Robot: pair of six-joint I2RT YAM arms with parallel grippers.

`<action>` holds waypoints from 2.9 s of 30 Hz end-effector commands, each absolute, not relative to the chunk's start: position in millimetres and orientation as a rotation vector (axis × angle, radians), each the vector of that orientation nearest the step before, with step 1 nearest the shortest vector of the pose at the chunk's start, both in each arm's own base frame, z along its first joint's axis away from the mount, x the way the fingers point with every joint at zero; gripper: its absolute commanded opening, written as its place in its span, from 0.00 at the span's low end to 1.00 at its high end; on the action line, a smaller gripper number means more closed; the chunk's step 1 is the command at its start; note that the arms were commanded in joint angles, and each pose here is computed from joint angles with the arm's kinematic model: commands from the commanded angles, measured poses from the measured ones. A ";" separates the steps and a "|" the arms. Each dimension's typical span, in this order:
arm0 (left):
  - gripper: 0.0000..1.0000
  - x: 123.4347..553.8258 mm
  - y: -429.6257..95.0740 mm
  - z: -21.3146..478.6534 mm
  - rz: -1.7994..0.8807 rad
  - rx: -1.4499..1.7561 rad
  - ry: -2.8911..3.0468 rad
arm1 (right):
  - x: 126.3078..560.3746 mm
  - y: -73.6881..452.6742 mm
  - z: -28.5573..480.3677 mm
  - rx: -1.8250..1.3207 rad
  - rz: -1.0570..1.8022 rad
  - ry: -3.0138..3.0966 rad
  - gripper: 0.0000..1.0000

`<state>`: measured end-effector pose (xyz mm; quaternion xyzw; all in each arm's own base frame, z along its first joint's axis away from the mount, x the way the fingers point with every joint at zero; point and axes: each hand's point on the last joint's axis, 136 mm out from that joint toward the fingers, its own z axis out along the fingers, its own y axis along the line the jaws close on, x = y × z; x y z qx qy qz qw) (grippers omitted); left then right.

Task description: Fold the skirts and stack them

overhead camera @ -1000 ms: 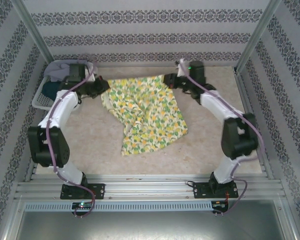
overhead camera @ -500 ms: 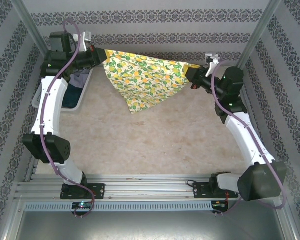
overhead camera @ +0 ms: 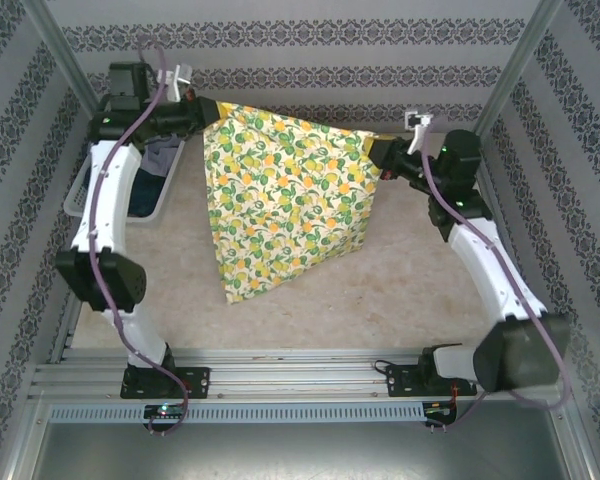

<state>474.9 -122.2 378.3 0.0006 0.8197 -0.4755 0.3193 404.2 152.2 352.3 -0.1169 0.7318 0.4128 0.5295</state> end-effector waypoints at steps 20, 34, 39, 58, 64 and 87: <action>0.43 588.7 -111.1 122.3 -1.053 -0.231 2.582 | 519.2 130.8 108.1 0.063 0.948 2.271 0.14; 1.00 558.8 -103.0 88.0 -0.966 -0.225 2.587 | 473.1 136.1 72.6 0.074 1.116 2.345 0.70; 0.89 528.4 -109.0 78.8 -1.025 -0.237 2.575 | 445.8 126.6 65.7 0.106 1.085 2.374 0.71; 0.75 511.5 -116.3 88.7 -1.000 -0.115 2.514 | 423.5 142.8 94.5 0.031 1.257 2.219 0.52; 0.67 522.1 -129.4 88.4 -1.044 -0.076 2.512 | 432.6 146.3 87.3 0.043 1.267 2.222 0.48; 0.63 521.6 -118.7 53.6 -0.771 -0.079 2.660 | 432.8 153.8 76.4 0.035 1.262 2.238 0.41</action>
